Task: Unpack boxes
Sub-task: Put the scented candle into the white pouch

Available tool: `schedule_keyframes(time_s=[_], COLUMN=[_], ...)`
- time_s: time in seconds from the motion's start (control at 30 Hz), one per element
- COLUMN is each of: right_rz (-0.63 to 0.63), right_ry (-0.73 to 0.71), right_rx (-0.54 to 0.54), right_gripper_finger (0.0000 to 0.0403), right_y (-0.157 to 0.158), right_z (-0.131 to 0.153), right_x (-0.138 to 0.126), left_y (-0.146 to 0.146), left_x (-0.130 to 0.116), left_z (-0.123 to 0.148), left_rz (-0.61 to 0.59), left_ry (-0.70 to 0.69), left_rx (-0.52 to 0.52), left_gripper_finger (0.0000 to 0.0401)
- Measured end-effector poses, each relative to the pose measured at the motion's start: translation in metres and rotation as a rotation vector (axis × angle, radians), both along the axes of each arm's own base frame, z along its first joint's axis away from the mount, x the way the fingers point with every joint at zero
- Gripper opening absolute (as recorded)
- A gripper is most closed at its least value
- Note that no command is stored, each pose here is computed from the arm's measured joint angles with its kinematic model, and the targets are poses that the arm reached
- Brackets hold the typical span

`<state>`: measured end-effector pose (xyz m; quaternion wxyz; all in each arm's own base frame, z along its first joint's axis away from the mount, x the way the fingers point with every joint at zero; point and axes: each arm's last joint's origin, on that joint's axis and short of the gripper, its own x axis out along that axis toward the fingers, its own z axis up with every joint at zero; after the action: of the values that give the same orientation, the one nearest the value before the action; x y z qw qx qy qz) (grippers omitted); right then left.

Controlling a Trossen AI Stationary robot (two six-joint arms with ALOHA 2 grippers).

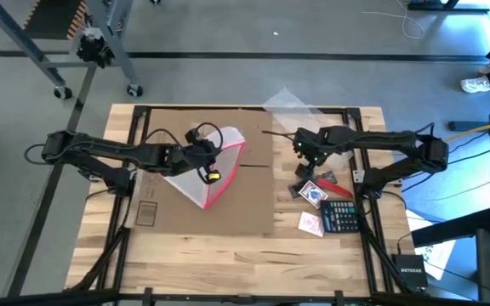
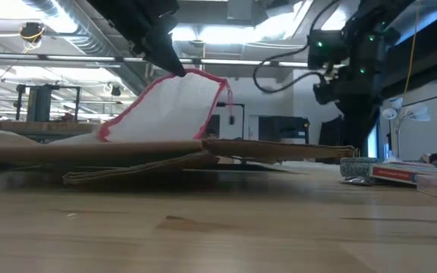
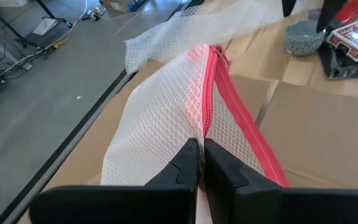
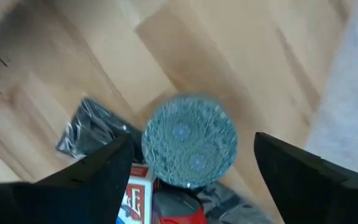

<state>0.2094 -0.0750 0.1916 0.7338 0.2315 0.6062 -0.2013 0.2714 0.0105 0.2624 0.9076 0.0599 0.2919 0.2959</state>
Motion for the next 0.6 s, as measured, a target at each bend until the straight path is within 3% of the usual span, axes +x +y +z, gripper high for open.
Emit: schedule_keyframes(time_s=[0.43, 0.6], right_rz=[-0.037, -0.026], right_ry=[-0.011, -0.011], right_rx=[-0.011, -0.068], right_gripper_finger=[0.0330, 0.0289], right_y=[0.006, 0.010], right_z=[-0.038, -0.040], right_x=[-0.005, -0.005], left_y=[0.005, 0.005], left_x=[0.000, 0.000], left_z=[0.001, 0.001], left_rz=[0.010, 0.011], left_ry=[-0.001, -0.003], left_rx=[0.011, 0.011], left_gripper_finger=[0.0008, 0.0008])
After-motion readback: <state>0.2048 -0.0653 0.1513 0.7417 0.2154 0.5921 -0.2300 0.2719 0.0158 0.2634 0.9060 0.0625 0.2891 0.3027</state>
